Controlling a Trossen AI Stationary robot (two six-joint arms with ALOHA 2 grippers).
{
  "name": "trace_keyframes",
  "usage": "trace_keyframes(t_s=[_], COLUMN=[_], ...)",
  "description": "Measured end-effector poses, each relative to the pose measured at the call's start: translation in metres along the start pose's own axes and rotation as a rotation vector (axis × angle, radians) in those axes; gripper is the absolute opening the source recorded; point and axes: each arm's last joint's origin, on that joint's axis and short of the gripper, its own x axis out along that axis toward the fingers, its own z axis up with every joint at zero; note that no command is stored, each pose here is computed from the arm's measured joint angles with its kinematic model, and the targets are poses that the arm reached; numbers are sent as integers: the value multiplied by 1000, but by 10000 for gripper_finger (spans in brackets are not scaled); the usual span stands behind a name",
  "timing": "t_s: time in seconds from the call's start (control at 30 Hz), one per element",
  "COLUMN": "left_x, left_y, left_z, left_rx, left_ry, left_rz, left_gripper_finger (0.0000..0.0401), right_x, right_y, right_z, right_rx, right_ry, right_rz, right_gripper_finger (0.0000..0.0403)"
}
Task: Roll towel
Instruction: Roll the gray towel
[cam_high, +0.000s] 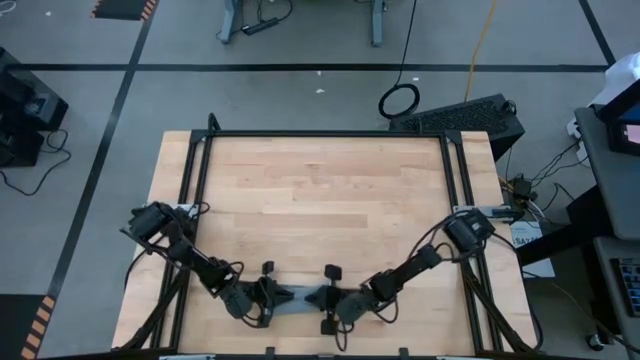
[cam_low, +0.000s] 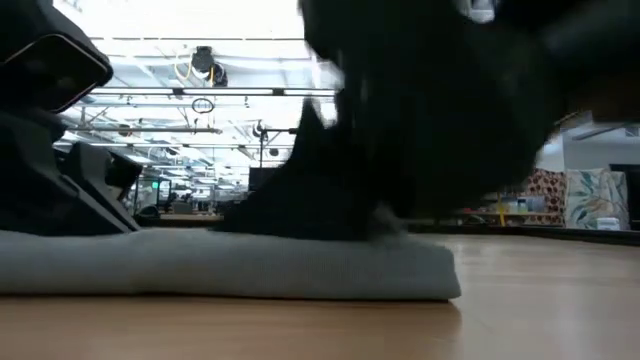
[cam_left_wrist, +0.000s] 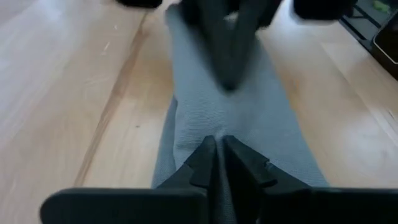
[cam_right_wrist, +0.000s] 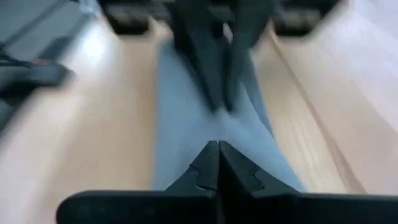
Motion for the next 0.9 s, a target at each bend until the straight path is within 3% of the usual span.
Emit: trace_keyframes(t_s=[0.2, 0.33, 0.43, 0.73, 0.9], left_x=[-11, -31, -43, -38, -28], left_y=[-1, -5, -12, -20, -18], left_z=[15, 43, 49, 17, -2], left_rx=[41, -28, -38, -59, -67], left_ry=[19, -55, -91, -63, -16], left_rz=[-45, -88, -109, 17, 54], left_gripper_finger=[40, 40, 41, 41, 41], right_x=[15, 16, 14, -11, -14], right_y=[-5, -5, -4, 8, 7], right_z=[-25, -27, -22, 23, 21], right_rx=[128, 152, 144, 36, -50], right_ry=[-3, -5, -25, -121, -55], right_rz=[-65, -69, -48, 21, -6], right_gripper_finger=[0, 0, 0, 0, 0])
